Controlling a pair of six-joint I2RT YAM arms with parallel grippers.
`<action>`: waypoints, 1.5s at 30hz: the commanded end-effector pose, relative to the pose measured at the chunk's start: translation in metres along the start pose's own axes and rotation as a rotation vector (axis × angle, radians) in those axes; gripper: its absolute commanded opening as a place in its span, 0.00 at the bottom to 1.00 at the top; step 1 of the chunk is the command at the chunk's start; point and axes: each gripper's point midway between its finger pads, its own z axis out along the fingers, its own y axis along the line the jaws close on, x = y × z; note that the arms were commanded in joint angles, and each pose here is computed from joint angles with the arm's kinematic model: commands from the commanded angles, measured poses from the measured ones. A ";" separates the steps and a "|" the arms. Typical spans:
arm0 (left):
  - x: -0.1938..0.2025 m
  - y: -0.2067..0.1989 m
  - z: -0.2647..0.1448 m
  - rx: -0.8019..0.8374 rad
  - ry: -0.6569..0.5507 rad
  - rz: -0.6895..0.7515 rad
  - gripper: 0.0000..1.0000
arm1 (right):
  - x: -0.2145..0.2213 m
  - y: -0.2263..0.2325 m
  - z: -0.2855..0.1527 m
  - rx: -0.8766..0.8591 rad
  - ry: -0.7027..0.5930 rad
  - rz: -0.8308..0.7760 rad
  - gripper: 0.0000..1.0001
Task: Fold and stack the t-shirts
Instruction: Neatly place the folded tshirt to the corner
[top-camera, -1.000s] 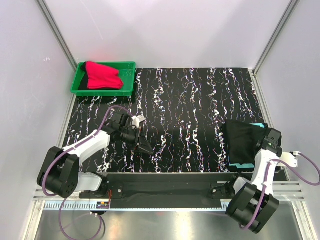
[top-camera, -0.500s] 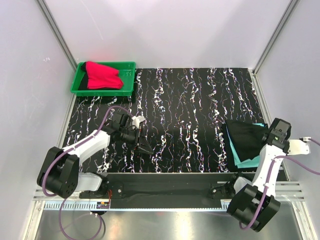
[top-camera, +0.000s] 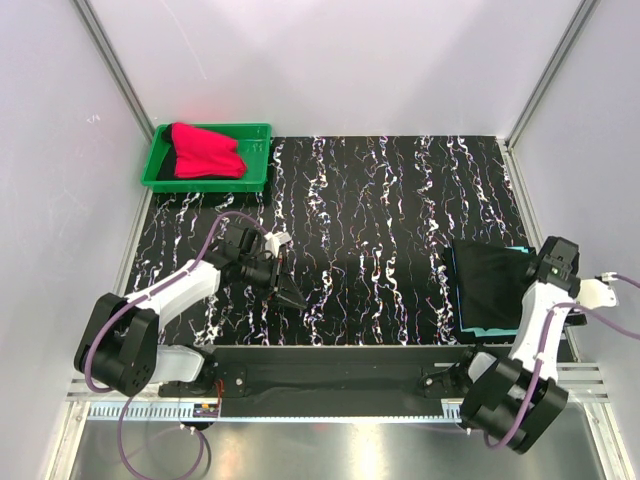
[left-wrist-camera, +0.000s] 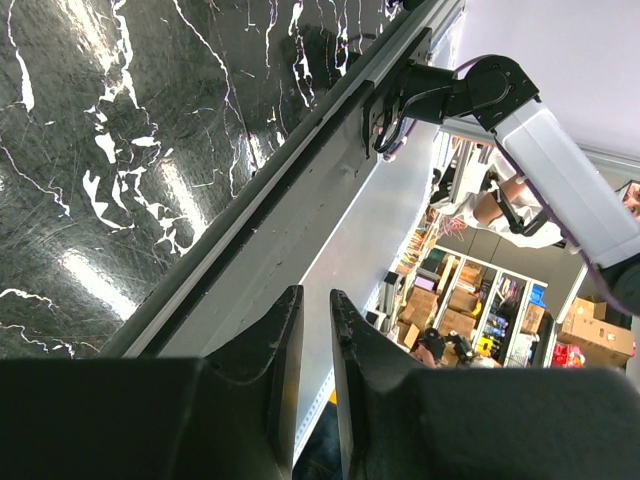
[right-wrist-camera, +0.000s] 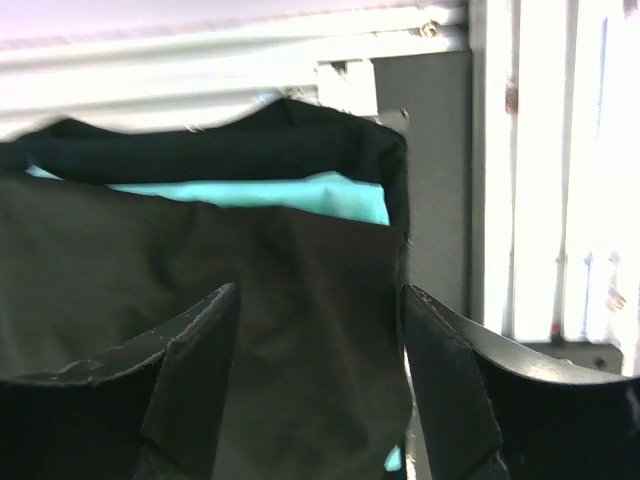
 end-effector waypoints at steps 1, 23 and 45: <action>0.000 -0.011 -0.003 0.048 0.012 0.027 0.21 | -0.012 0.009 -0.012 0.011 0.033 -0.009 0.73; -0.007 -0.010 -0.002 0.028 -0.004 0.004 0.21 | 0.036 -0.005 0.006 0.133 0.207 -0.041 0.09; -0.013 -0.013 -0.003 0.021 -0.029 0.014 0.21 | -0.009 0.024 -0.013 0.060 0.042 -0.117 0.13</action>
